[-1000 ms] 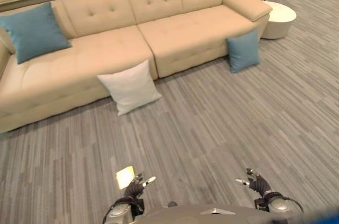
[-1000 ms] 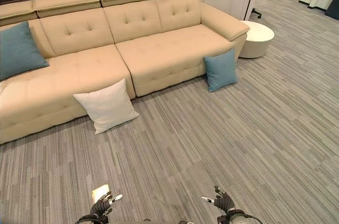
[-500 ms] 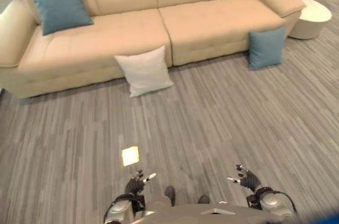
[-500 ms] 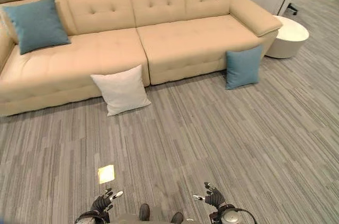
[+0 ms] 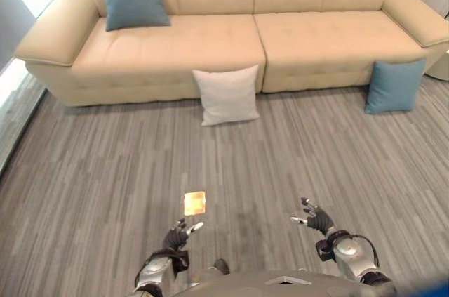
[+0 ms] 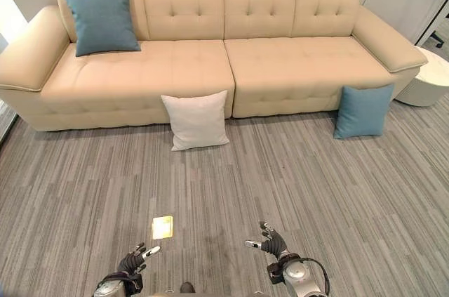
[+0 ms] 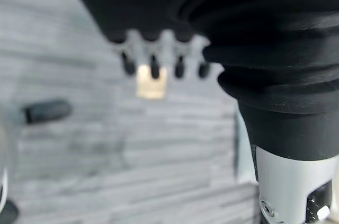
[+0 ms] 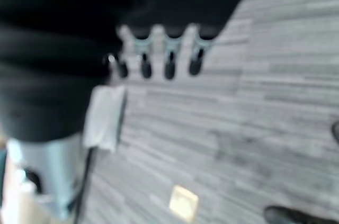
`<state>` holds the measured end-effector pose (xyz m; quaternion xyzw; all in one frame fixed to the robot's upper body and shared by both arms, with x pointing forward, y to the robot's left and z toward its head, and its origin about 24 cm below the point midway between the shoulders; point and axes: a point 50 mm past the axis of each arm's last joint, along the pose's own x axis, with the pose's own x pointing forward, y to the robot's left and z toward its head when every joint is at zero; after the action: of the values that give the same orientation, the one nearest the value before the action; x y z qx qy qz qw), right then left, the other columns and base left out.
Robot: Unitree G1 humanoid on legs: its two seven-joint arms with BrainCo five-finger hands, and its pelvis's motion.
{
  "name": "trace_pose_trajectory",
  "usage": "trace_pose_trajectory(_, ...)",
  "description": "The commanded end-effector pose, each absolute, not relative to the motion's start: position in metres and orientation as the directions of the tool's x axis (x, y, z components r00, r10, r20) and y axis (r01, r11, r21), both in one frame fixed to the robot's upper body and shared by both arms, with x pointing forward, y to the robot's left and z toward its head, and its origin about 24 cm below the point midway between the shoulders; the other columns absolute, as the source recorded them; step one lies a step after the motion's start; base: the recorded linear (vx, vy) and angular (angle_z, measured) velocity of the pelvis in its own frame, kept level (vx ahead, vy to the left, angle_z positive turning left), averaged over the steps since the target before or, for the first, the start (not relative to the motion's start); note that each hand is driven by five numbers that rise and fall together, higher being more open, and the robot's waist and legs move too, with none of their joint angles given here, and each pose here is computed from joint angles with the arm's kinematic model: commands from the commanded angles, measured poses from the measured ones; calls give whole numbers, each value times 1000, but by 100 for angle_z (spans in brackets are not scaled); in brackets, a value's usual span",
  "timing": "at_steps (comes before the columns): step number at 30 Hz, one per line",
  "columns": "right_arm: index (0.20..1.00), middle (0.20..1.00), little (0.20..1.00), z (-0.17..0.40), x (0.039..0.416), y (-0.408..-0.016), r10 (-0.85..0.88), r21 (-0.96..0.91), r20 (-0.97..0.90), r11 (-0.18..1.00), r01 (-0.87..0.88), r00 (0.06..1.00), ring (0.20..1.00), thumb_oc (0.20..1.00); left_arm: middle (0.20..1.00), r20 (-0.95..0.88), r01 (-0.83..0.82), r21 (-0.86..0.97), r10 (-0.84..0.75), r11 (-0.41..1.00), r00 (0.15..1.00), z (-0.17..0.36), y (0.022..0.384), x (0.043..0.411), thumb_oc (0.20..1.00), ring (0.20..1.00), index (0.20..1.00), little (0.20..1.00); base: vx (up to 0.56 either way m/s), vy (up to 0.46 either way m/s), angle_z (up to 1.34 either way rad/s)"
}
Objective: Pick up all the scattered cushions and arrange them neatly on the sofa.
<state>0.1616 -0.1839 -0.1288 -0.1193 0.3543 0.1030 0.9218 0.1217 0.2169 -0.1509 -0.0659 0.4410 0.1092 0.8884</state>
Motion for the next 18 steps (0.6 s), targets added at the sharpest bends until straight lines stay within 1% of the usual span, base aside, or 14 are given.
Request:
trace_pose_trajectory(1,1000,1000,1000,-113,190,-177,140,-174,-591,939,-296,794,1000,1000,1000,-774,-217,-15,126,976,620,-147,214,136,1000,1000,1000,1000,171,17,27)
trace_pose_trajectory(3,1000,1000,1000,-106,199,-177,149,-166,-561,943,-287,814,1000,1000,1000,-763,-210,-6,131,978,633,-145,215,142,1000,1000,1000,1000,266,-25,16)
trace_pose_trajectory(7,1000,1000,1000,-101,201,-174,169,-162,-535,941,-297,828,1000,1000,1000,-765,-200,-10,121,980,633,-145,214,143,1000,1000,1000,1000,305,-88,40)
trace_pose_trajectory(10,1000,1000,1000,-100,199,-178,162,-156,-533,946,-285,830,1000,1000,1000,-763,-183,-23,101,983,639,-146,207,143,1000,1000,1000,1000,243,-153,67)
trace_pose_trajectory(13,1000,1000,1000,-102,196,-183,137,-143,-536,958,-250,833,1000,1000,1000,-741,-167,-32,89,985,665,-142,203,153,1000,1000,1000,1000,264,-277,97)
trace_pose_trajectory(15,1000,1000,1000,-104,195,-181,137,-137,-548,958,-251,825,1000,1000,1000,-725,-174,-38,93,984,683,-139,202,161,1000,1000,1000,1000,273,-123,13)
trace_pose_trajectory(18,1000,1000,1000,-107,191,-180,143,-147,-560,952,-268,816,1000,1000,1000,-727,-190,-45,98,981,679,-140,203,156,1000,1000,1000,1000,298,7,-11)
